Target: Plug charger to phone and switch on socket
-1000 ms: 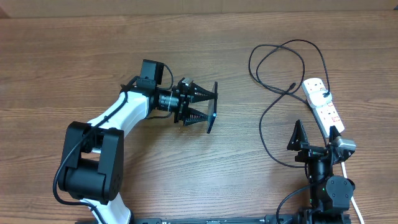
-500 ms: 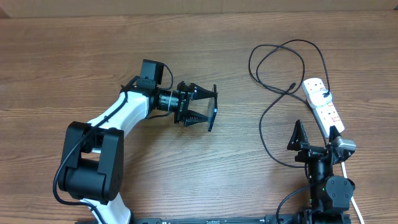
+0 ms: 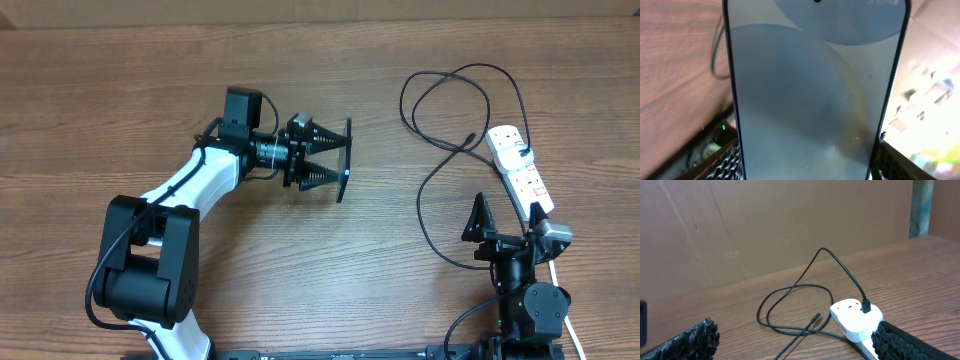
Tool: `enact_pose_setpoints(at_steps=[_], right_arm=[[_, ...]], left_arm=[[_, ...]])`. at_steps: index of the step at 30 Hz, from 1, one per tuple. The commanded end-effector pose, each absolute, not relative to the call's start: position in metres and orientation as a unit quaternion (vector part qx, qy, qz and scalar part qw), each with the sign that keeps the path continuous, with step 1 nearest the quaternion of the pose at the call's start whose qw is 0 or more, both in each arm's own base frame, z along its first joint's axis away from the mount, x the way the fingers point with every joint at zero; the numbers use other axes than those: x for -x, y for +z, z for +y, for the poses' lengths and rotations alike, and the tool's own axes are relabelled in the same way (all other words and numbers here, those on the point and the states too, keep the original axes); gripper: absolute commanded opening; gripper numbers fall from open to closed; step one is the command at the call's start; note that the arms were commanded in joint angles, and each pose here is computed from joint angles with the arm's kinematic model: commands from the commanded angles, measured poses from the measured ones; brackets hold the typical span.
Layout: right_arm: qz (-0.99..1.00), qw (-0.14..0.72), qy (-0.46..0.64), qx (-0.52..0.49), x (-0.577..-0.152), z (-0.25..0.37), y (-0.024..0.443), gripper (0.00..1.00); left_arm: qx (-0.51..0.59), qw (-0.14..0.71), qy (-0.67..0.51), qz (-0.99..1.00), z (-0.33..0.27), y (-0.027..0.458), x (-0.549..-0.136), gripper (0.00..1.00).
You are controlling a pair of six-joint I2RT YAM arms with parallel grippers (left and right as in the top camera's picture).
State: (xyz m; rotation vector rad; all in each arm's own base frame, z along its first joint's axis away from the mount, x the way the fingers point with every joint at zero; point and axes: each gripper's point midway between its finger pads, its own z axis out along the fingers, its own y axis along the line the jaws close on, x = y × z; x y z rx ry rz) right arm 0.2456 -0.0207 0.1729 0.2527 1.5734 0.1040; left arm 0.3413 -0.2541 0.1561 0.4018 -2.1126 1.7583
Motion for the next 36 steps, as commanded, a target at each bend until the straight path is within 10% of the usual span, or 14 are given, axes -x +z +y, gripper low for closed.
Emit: enact_pose_setpoints(at_steps=[1, 36], right_arm=[[0.705, 0.699, 0.047, -0.110, -0.246, -0.020, 0.171, 1.00], [0.705, 0.699, 0.047, -0.110, -0.246, -0.020, 0.171, 1.00]], left_arm=[[-0.074, 0.148, 0.652, -0.740, -0.256, 0.171, -0.343, 0.21], [0.062, -0.116, 0.594, -0.794, -0.253, 0.148, -0.387, 0.21]])
